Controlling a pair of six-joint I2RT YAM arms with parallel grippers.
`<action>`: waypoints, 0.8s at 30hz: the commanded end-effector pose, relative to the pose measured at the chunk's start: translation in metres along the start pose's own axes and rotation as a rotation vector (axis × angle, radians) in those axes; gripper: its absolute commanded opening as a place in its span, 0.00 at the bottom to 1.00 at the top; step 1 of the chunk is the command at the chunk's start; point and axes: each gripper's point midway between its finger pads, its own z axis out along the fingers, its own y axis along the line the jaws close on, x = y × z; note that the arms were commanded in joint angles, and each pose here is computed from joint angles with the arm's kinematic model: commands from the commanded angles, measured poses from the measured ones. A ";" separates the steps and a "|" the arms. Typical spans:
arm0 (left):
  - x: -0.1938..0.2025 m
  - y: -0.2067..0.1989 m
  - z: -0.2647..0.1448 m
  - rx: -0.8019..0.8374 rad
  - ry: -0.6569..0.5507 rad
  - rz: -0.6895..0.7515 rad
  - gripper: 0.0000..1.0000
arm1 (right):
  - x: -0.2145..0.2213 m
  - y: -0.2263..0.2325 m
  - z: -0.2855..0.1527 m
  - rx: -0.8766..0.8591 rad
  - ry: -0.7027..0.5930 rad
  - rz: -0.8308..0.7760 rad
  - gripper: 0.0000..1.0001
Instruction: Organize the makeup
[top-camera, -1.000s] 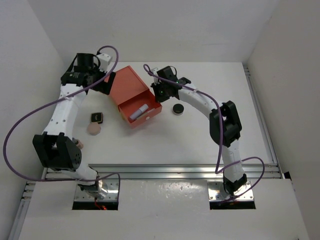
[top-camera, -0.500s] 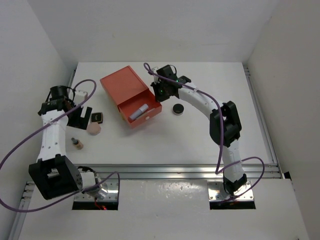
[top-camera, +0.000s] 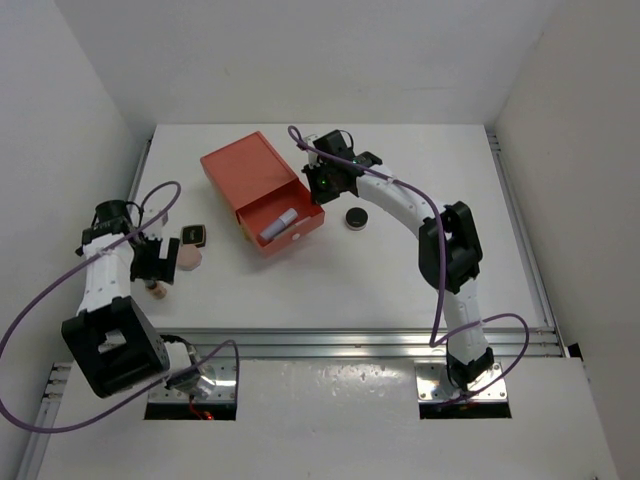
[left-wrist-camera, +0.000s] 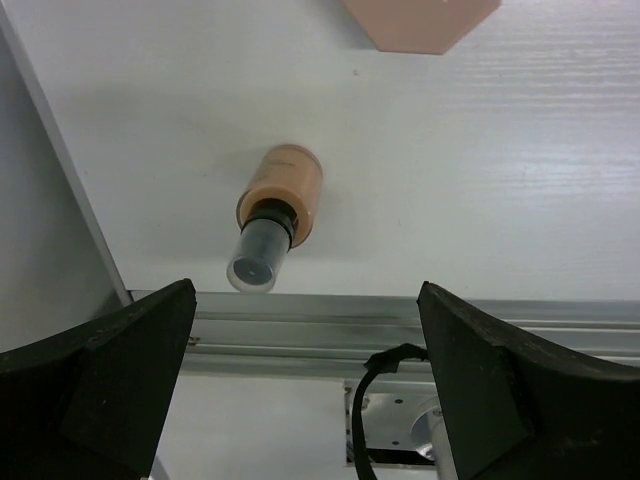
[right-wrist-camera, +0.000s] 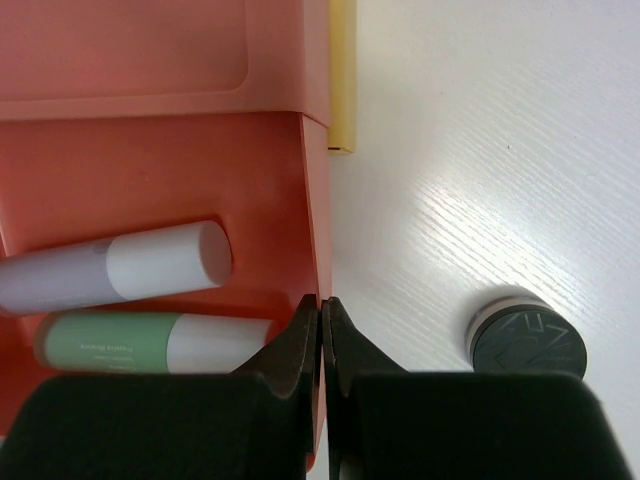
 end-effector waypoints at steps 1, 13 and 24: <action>-0.007 0.014 0.014 -0.028 -0.020 -0.094 1.00 | -0.038 0.005 -0.017 -0.012 -0.110 0.004 0.00; 0.016 0.007 0.048 0.036 0.061 -0.144 0.92 | -0.038 -0.001 -0.015 0.009 -0.106 0.005 0.00; 0.013 0.006 0.061 0.068 0.082 -0.148 0.59 | -0.040 0.001 -0.018 0.010 -0.112 -0.009 0.00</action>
